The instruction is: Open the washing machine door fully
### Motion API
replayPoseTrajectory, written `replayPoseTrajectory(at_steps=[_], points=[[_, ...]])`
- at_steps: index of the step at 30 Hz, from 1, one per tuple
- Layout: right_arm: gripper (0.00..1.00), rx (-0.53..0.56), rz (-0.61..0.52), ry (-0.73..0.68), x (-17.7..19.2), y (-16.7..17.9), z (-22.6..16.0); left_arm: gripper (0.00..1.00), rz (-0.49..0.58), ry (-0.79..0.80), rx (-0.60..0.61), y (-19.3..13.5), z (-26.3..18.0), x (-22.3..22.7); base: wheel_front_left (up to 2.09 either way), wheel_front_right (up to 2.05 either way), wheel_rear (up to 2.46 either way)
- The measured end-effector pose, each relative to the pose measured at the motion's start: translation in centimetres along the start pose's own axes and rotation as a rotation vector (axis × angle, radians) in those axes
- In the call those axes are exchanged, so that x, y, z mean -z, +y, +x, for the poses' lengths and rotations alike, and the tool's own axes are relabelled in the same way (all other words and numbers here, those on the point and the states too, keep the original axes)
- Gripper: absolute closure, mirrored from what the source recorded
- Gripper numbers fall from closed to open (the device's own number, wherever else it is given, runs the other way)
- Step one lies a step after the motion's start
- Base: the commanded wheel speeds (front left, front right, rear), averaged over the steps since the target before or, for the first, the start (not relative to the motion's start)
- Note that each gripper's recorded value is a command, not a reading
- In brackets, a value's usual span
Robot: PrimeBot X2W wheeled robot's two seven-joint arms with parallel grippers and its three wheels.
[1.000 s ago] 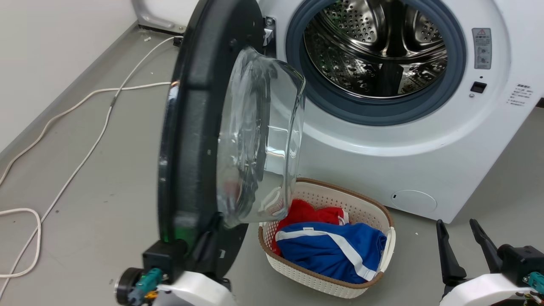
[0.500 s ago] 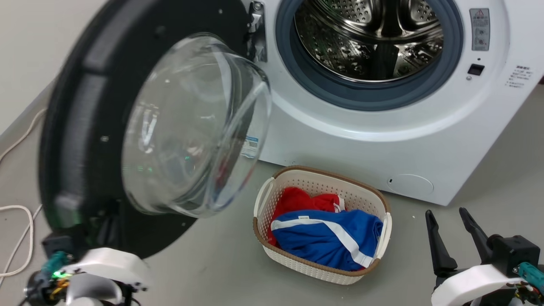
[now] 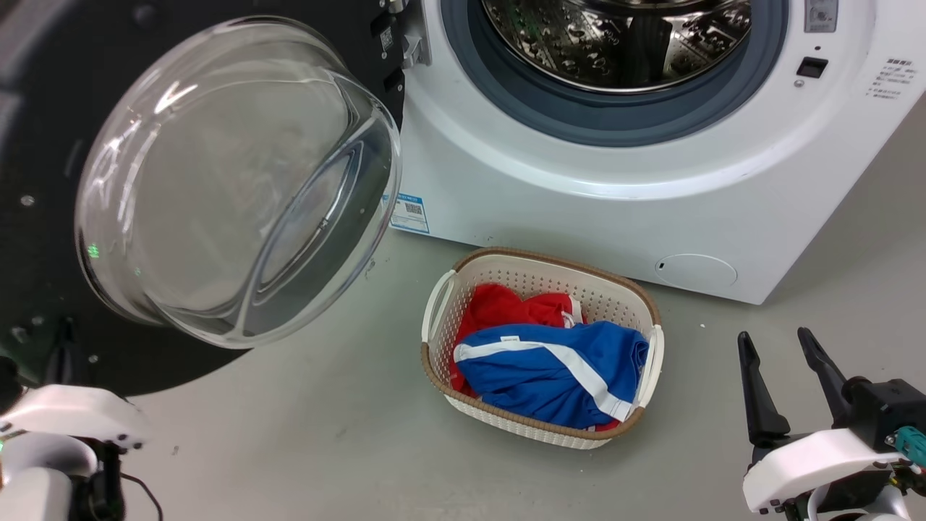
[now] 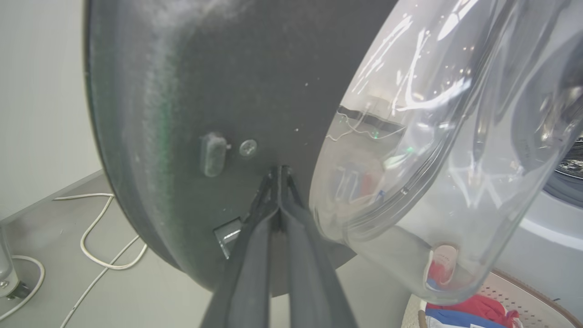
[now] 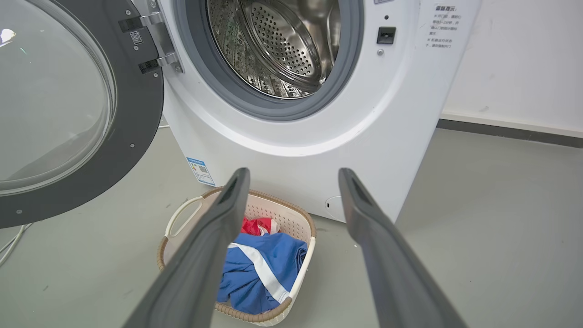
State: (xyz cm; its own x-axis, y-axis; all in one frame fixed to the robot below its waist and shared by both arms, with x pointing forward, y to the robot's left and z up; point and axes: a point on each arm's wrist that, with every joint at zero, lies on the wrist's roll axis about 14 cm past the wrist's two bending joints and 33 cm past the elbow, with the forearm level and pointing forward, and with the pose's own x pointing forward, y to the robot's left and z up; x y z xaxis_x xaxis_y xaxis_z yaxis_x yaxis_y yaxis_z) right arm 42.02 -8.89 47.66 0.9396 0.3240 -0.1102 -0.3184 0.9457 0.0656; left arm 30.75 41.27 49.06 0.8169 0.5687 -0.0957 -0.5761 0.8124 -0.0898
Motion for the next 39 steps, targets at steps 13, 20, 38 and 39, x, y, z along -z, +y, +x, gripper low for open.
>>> replayPoseTrajectory(at_steps=[13, 20, 38, 39], points=[[0.00, -0.016, -0.013, 0.008, 0.4, 0.3, 1.6, 1.00, 0.041, -0.024, -0.071, 3.4, 3.6, -1.8, 0.00, 0.00, 0.00], [0.00, -0.021, -0.015, 0.006, 0.3, 0.5, 1.6, 1.00, 0.042, -0.025, -0.077, 3.9, 4.0, -1.9, 0.00, 0.00, 0.00], [0.00, -0.065, 0.007, -0.067, -2.0, 2.6, -0.8, 1.00, 0.066, -0.127, 0.062, -0.6, -5.6, -2.3, 0.00, 0.00, 0.00], [0.00, -0.065, 0.007, -0.069, -2.0, 2.7, -1.0, 1.00, 0.060, -0.128, 0.069, -0.9, -6.1, -2.3, 0.00, 0.00, 0.00]])
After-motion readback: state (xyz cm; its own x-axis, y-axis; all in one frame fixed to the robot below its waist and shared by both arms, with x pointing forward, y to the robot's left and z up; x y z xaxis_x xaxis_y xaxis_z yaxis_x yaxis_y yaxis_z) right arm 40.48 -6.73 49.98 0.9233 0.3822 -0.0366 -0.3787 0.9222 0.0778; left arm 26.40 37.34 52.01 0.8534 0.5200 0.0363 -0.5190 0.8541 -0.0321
